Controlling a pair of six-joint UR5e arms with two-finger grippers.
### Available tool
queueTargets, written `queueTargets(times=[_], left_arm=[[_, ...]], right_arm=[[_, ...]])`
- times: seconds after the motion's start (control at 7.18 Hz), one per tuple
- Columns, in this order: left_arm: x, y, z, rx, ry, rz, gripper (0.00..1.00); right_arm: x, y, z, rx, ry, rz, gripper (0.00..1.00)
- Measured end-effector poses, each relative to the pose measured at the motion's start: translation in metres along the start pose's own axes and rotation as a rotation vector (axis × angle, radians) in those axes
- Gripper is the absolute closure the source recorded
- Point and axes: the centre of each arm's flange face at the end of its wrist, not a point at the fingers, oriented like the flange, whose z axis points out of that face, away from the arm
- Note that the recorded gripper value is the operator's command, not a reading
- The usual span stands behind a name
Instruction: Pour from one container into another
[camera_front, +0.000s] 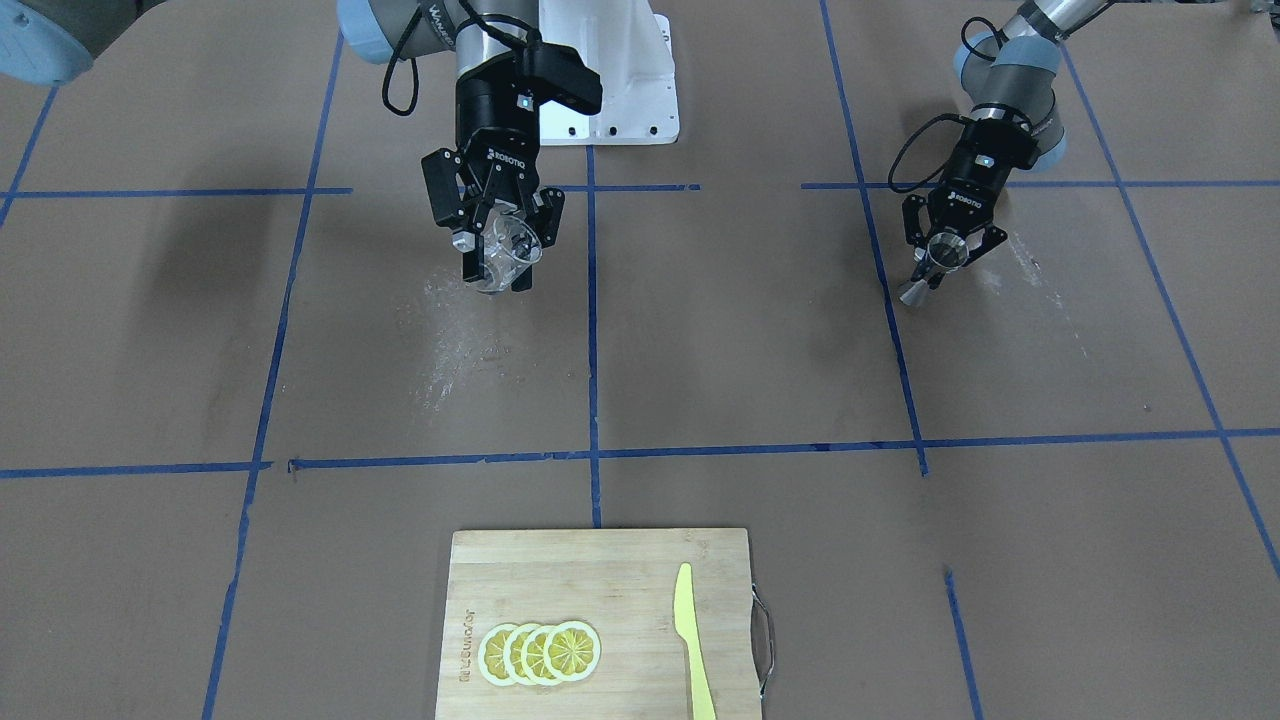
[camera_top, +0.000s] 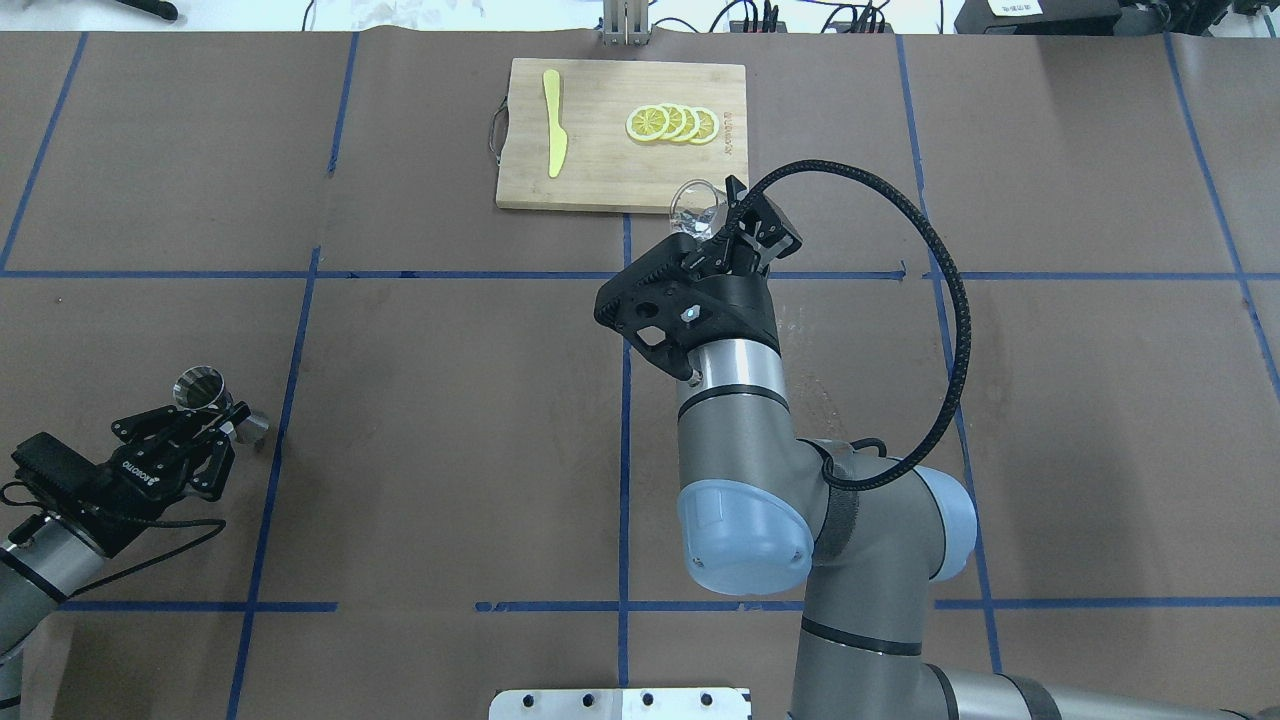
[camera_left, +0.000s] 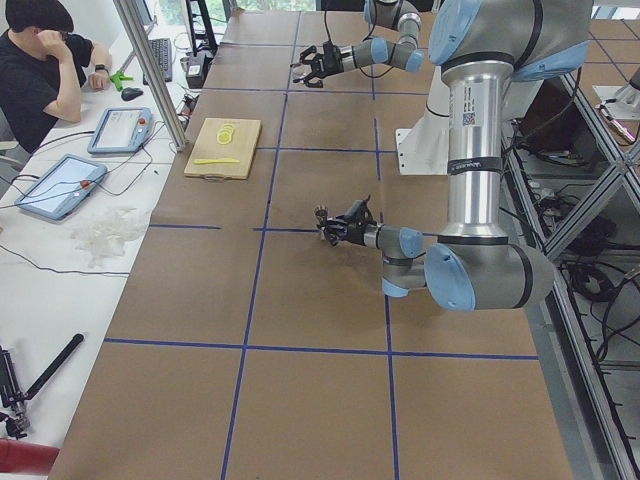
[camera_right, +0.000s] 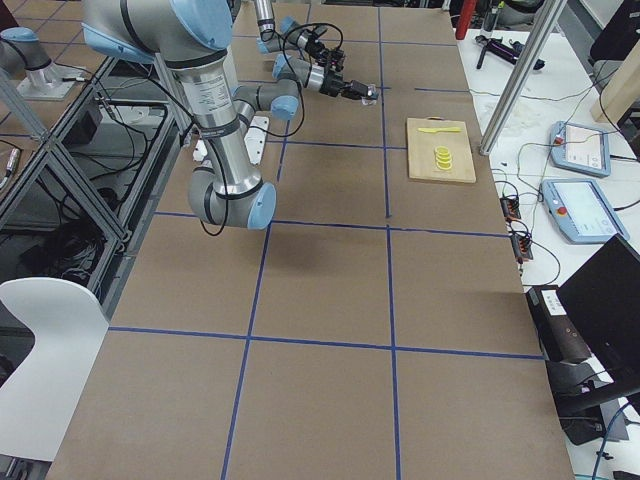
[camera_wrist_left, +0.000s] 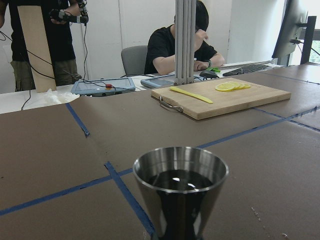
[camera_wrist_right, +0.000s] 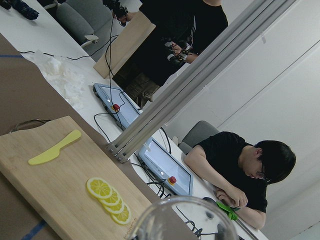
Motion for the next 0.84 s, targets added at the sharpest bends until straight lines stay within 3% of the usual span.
queueTargets(times=[0.84], left_arm=[[0.0015, 0.0031, 0.0031, -0.001, 0.000, -0.005, 0.90]], right_arm=[[0.0000, 0.0006, 0.0001, 0.000, 0.001, -0.001, 1.00]])
